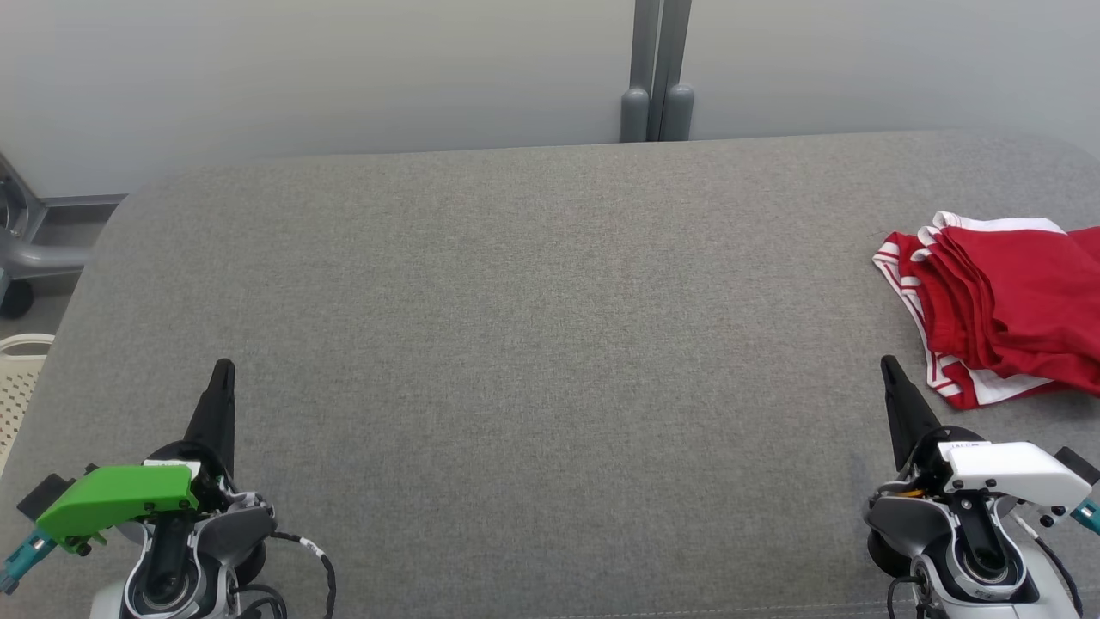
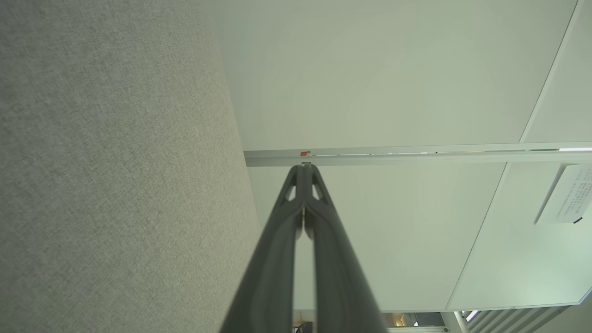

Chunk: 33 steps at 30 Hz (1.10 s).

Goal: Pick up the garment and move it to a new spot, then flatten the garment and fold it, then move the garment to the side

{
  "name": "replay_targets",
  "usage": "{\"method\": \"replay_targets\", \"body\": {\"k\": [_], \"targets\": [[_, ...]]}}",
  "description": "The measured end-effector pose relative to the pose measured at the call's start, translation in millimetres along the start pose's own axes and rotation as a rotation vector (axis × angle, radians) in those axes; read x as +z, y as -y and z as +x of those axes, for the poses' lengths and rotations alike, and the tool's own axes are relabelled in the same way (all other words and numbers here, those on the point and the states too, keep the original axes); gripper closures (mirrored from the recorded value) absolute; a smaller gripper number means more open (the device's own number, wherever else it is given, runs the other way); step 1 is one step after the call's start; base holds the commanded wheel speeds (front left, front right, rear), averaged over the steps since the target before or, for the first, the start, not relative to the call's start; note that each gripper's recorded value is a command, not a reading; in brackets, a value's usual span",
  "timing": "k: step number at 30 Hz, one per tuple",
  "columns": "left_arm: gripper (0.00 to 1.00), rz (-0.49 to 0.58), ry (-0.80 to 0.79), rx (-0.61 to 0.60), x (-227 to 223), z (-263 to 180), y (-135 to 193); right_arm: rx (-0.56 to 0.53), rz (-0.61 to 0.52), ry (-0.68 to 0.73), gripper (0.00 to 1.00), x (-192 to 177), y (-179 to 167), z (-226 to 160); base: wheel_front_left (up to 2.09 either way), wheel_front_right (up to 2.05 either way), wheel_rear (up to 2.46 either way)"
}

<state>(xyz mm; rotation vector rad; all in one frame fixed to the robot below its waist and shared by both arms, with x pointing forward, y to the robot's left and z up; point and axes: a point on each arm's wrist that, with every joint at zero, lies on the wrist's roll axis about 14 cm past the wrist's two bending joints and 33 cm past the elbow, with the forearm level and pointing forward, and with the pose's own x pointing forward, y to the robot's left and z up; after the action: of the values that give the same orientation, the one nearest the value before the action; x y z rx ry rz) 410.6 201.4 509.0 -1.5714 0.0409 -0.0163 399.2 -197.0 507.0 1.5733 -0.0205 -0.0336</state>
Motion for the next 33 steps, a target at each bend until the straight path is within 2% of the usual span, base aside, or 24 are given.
{"method": "replay_targets", "body": {"k": [33], "targets": [[1.0, 0.0, 0.0, 0.0, 0.0, 0.0, 0.1, 0.0, 0.0, 0.0, 1.0, 0.0, 0.0, 0.0, 0.0, 0.0, 0.0]]}}
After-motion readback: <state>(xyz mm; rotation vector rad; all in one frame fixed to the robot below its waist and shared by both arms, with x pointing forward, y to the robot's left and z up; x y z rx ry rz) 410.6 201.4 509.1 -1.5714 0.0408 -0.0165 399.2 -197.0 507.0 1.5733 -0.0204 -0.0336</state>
